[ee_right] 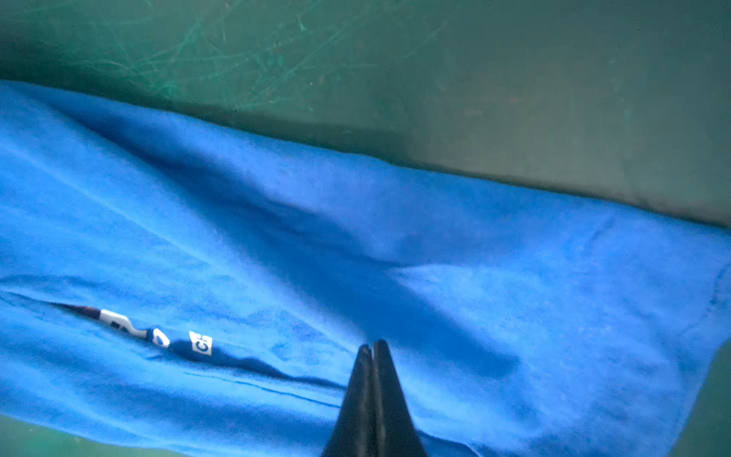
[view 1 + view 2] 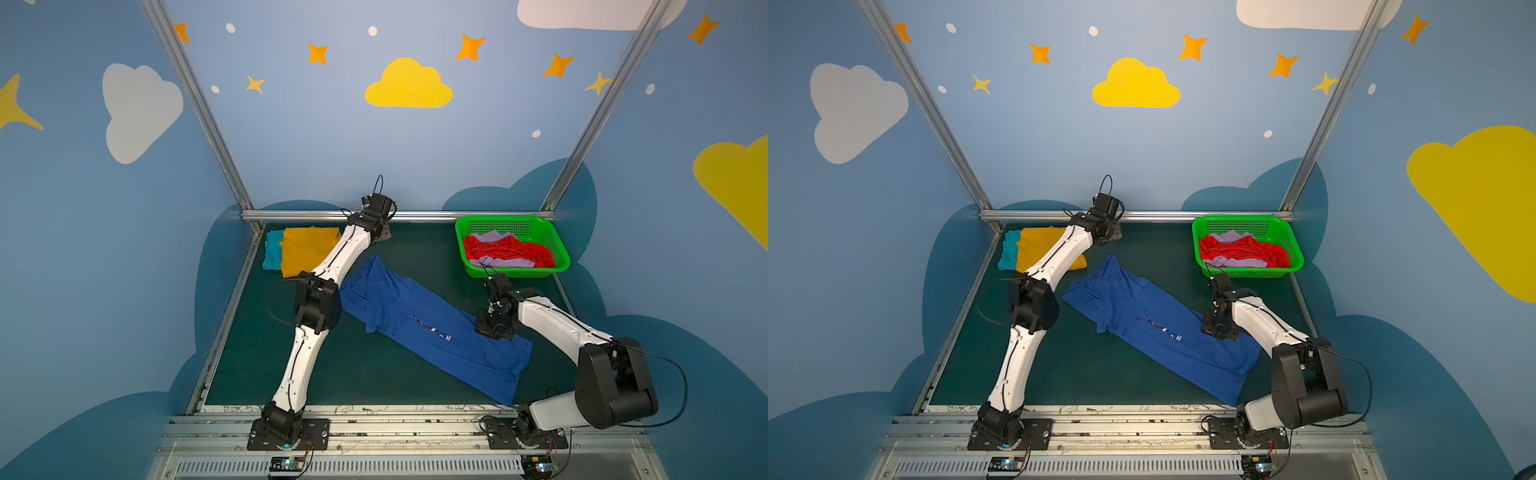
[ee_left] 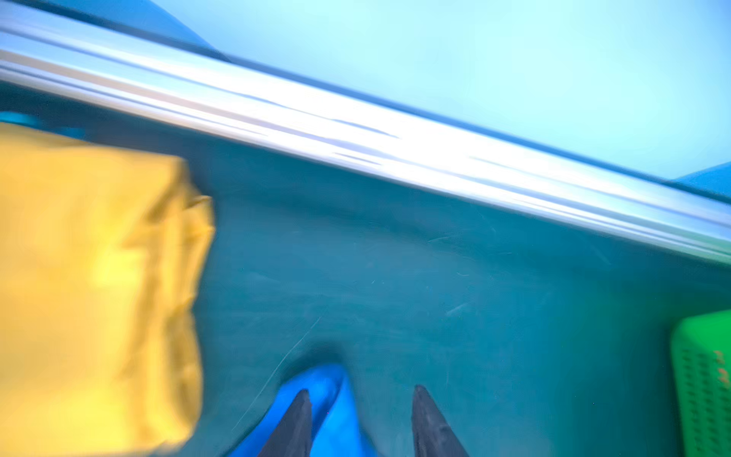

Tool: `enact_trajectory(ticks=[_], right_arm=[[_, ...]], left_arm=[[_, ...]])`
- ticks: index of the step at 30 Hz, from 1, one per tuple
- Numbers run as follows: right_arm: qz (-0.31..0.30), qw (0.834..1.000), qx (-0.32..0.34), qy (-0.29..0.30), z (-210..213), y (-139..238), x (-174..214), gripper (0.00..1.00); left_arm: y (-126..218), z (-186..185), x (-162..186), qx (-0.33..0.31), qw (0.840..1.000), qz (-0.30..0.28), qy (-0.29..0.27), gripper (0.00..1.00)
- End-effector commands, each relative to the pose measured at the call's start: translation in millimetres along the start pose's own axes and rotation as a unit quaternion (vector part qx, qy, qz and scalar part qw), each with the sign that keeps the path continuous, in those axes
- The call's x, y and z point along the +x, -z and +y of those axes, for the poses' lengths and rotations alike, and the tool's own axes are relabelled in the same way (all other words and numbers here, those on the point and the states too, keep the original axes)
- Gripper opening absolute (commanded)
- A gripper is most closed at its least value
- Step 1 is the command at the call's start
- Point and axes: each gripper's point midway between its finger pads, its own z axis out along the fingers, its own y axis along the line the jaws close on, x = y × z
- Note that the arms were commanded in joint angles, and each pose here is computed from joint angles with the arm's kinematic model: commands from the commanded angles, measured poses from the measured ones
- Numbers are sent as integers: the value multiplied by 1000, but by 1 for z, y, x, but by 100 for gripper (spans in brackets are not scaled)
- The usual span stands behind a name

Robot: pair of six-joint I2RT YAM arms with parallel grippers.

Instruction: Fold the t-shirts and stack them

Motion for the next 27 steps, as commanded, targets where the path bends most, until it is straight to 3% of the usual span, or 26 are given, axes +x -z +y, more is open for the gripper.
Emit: enact_trajectory(ticks=[1, 3, 6, 8, 12, 20, 24, 27], right_arm=[[23, 999, 21, -18, -9, -3, 11, 0], [41, 998, 24, -35, -16, -12, 22, 0], [56, 997, 26, -52, -20, -20, 32, 0], [59, 996, 29, -58, -22, -23, 37, 0], [74, 994, 29, -71, -23, -26, 51, 0], [96, 993, 55, -36, -7, -29, 97, 0], [97, 994, 53, -10, 12, -26, 104, 0], [100, 993, 51, 24, 31, -26, 107, 0]], left_arm=[[44, 27, 44, -9, 1000, 19, 23, 54], [46, 49, 76, -9, 998, 23, 52, 61], [39, 69, 113, -17, 994, 70, 79, 57], [32, 69, 130, -16, 992, 107, 63, 50], [8, 69, 150, -28, 988, 135, 66, 50], [-55, 74, 169, -42, 979, 181, 78, 50], [-78, 62, 157, -19, 981, 177, 80, 50], [-95, 39, 136, 19, 984, 164, 71, 56]])
